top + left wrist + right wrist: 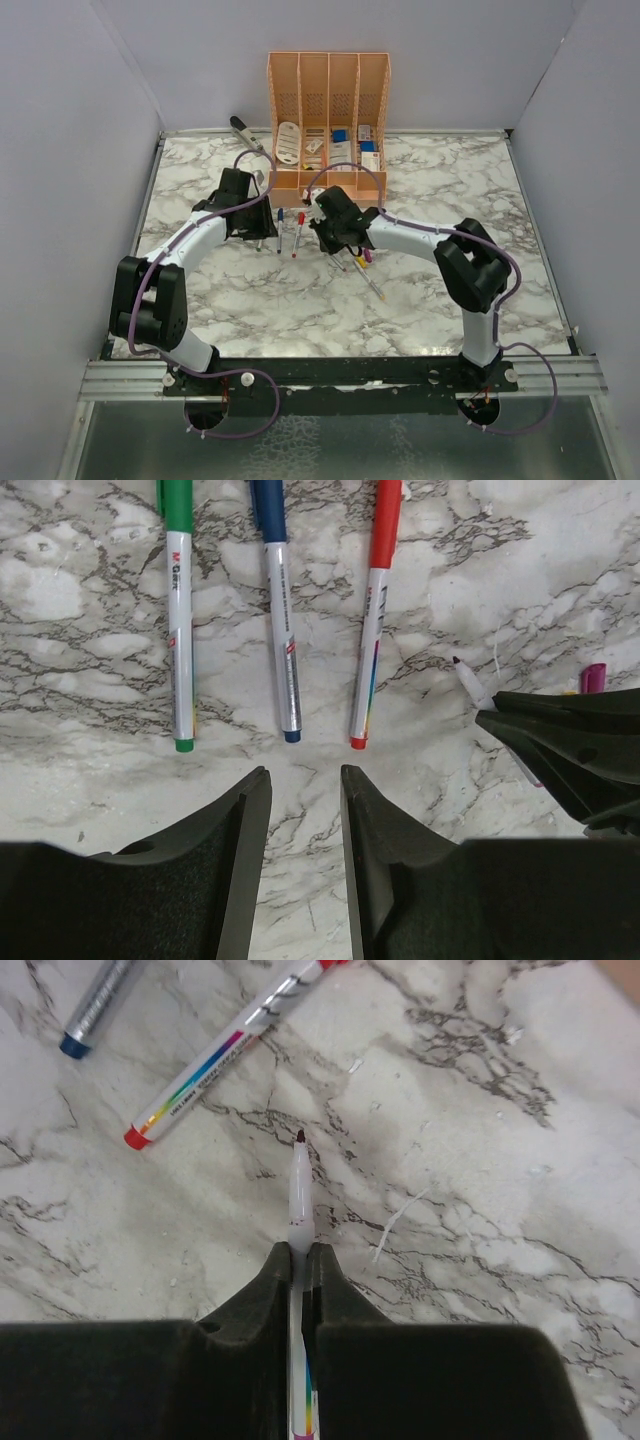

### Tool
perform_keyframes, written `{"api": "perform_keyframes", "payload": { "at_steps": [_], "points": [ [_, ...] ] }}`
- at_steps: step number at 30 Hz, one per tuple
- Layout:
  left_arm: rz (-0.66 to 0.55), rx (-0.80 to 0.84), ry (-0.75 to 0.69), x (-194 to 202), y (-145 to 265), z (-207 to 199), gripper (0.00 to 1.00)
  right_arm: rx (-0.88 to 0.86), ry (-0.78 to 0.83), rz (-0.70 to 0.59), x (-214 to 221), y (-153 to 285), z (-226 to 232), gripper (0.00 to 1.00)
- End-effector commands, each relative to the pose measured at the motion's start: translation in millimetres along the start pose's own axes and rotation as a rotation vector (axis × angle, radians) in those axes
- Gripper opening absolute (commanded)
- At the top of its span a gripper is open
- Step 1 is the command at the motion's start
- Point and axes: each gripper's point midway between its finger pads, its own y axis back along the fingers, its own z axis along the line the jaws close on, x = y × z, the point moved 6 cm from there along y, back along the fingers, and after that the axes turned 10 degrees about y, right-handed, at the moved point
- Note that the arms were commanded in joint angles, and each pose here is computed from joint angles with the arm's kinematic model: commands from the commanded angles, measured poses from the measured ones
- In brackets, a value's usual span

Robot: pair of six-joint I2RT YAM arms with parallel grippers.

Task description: Insert the pens into the pen caps

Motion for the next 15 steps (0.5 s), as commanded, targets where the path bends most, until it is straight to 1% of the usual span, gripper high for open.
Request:
{"api": "perform_keyframes", "payload": {
  "at_steps": [1, 5, 11, 13, 15],
  "points": [
    [-0.07, 0.154, -0.071, -15, 12, -21, 0.36, 0.134, -0.116, -0.22, -62, 51, -14, 0.01],
    [-0.116, 0.306, -0.13, -17, 21, -38, 0.36, 0.207, -0.185, -0.378, -81, 86, -25, 0.01],
    [-0.142, 0.579, -0.204, -14, 34, -67, 0.36, 0.231, -0.266, -0.635, -92, 141, -33, 0.01],
    [-0.156, 0.695, -0.232, -12, 41, -78, 0.37, 0.225, -0.298, -0.702, -87, 155, -32, 0.01],
    [-0.166, 0.851, -0.275, -8, 53, -93, 0.37, 0.213, -0.328, -0.777, -86, 171, -31, 0.01]
  ]
}}
